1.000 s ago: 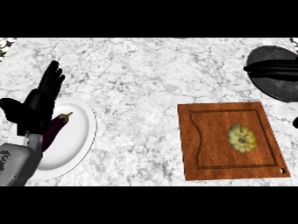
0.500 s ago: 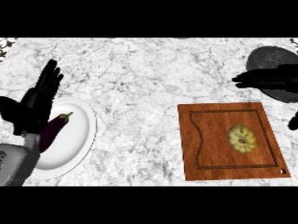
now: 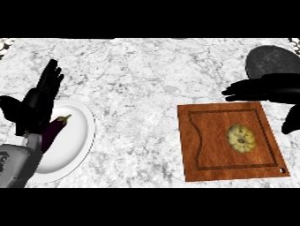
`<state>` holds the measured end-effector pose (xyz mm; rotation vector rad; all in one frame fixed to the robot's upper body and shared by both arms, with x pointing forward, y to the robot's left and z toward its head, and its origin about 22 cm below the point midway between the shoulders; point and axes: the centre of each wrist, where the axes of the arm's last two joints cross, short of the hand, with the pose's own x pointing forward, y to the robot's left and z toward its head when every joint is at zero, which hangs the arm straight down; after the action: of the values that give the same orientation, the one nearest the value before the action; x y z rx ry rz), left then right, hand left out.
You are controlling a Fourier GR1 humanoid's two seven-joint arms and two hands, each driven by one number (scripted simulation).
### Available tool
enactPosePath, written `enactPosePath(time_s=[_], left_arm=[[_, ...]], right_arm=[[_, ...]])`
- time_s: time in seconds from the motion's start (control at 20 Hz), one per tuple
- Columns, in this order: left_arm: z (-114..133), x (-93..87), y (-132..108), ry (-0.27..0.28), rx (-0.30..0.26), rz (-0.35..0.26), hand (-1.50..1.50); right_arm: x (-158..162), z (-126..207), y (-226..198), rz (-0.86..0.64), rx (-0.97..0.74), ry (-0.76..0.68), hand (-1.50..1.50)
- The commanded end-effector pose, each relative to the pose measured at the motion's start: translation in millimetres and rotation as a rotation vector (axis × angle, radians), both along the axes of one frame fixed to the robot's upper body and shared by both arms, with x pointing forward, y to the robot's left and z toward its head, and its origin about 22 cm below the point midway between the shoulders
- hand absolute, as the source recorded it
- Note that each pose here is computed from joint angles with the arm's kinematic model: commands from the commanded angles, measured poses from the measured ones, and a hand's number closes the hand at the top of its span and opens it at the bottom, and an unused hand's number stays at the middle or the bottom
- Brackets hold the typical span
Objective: Pick the squash from the cutting board and place it in the pan
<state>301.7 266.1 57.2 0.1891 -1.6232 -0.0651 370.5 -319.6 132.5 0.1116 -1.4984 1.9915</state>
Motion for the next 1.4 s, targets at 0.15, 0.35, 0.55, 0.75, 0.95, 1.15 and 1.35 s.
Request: enactPosePath(time_s=[0.15, 0.35, 0.55, 0.75, 0.95, 1.15, 1.35], left_arm=[[-6, -11.8, 9, 0.005, -0.004, 0.0, 0.0], [-2, -5.8, 7, -0.012, 0.003, 0.011, 0.0], [-21, -12.5, 11, -0.001, -0.013, 0.011, 0.0], [-5, -13.3, -3, -0.006, -0.011, 0.013, 0.0], [-6, 2.1, 2, -0.001, -0.011, 0.007, 0.0], [-10, -8.6, 10, 0.004, 0.014, 0.016, 0.0], [-10, 3.2, 8, -0.006, -0.004, 0.013, 0.0]], right_arm=[[8, -17, 16, 0.104, -0.082, 0.027, -1.5], [13, -12, -3, 0.106, -0.116, -0.006, -1.5], [6, -27, 12, 0.108, -0.188, -0.026, -1.5], [14, -28, 19, 0.107, -0.167, -0.012, -1.5], [11, -39, 31, 0.126, -0.185, -0.027, -1.5], [14, -61, 37, 0.13, -0.239, -0.048, -1.5], [12, -60, 34, 0.138, -0.273, -0.017, -1.5]])
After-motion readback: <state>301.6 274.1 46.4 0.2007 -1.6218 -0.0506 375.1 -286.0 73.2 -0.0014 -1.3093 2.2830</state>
